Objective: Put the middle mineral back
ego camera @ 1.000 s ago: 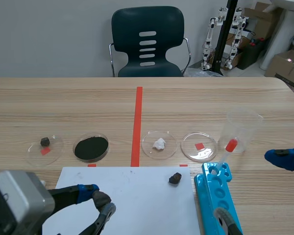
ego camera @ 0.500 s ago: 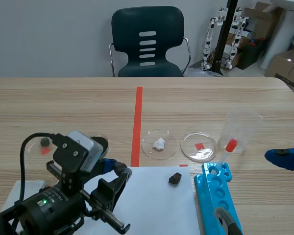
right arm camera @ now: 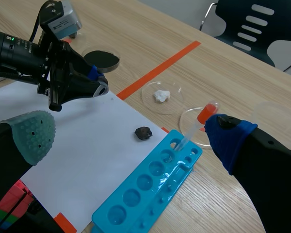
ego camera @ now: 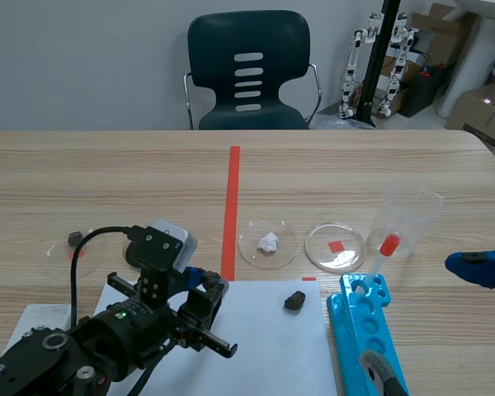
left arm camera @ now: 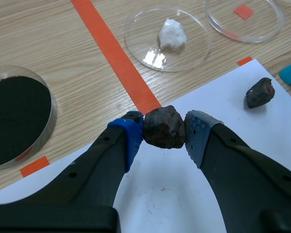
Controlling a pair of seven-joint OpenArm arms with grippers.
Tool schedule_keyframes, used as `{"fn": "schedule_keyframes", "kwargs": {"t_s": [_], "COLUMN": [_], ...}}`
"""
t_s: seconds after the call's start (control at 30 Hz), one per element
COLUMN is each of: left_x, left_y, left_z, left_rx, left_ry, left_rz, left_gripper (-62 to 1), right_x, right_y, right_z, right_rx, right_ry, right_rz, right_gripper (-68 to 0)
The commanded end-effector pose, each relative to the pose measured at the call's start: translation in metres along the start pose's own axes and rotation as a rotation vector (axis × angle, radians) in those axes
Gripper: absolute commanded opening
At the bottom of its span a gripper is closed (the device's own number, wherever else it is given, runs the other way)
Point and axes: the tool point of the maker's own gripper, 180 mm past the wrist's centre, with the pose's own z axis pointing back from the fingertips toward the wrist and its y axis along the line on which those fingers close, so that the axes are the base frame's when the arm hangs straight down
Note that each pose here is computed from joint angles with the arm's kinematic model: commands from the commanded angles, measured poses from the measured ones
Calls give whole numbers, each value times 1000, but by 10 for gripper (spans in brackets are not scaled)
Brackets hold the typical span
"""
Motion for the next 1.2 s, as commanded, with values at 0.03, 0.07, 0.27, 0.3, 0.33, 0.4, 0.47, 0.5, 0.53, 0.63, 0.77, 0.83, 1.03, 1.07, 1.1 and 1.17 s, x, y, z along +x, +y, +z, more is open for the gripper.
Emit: {"fn": "schedule_keyframes", "kwargs": {"t_s": [0.03, 0.07, 0.27, 0.3, 0.33, 0.4, 0.47, 0.5, 0.53, 0.63, 0.77, 0.83, 1.03, 1.07, 1.1, 1.17], "left_x": [8, 6, -4, -5, -6, -5, -5, -4, -4, -5, -8, -10, -14, -15, -15, -15], "left_y": [2, 2, 4, 4, 4, 4, 4, 4, 4, 4, 4, 4, 4, 4, 4, 4], "left_z": [-4, -6, -11, -11, -12, -12, -13, -13, -13, -13, -13, -13, -12, -12, -12, -12], "left_rx": [4, 5, 13, 14, 14, 14, 15, 15, 15, 15, 14, 14, 14, 14, 14, 14], "left_ry": [-31, -24, 1, 5, 6, 4, 3, 3, 3, 5, 20, 32, 54, 58, 58, 61], "left_rz": [7, 10, 21, 24, 25, 25, 24, 24, 24, 24, 24, 24, 20, 21, 21, 21], "left_gripper": [-493, -493, -493, -493, -493, -493, -493, -493, -493, -492, -476, -449, -403, -382, -357, -305], "right_x": [8, 8, 7, 7, 7, 7, 7, 7, 7, 7, 7, 7, 7, 7, 7, 7], "right_y": [-1, -1, -1, -1, -1, -1, -1, -1, -1, -1, -1, -1, -1, -1, -1, -1], "right_z": [-1, -1, -1, -1, -1, -1, -1, -1, -1, -1, -1, -1, -1, -1, -1, -1], "right_rx": [-3, -3, -2, -2, -2, -2, -2, -2, -2, -2, -2, -2, -2, -2, -2, -2], "right_ry": [-30, -30, -29, -29, -29, -29, -29, -29, -29, -29, -29, -29, -29, -29, -29, -29], "right_rz": [-2, -2, -1, -1, -1, -1, -1, -1, -1, -1, -1, -1, -1, -1, -1, -1], "right_gripper": [-22, -22, -22, -22, -22, -22, -22, -22, -22, -22, -22, -22, -22, -22, -22, -22]}}
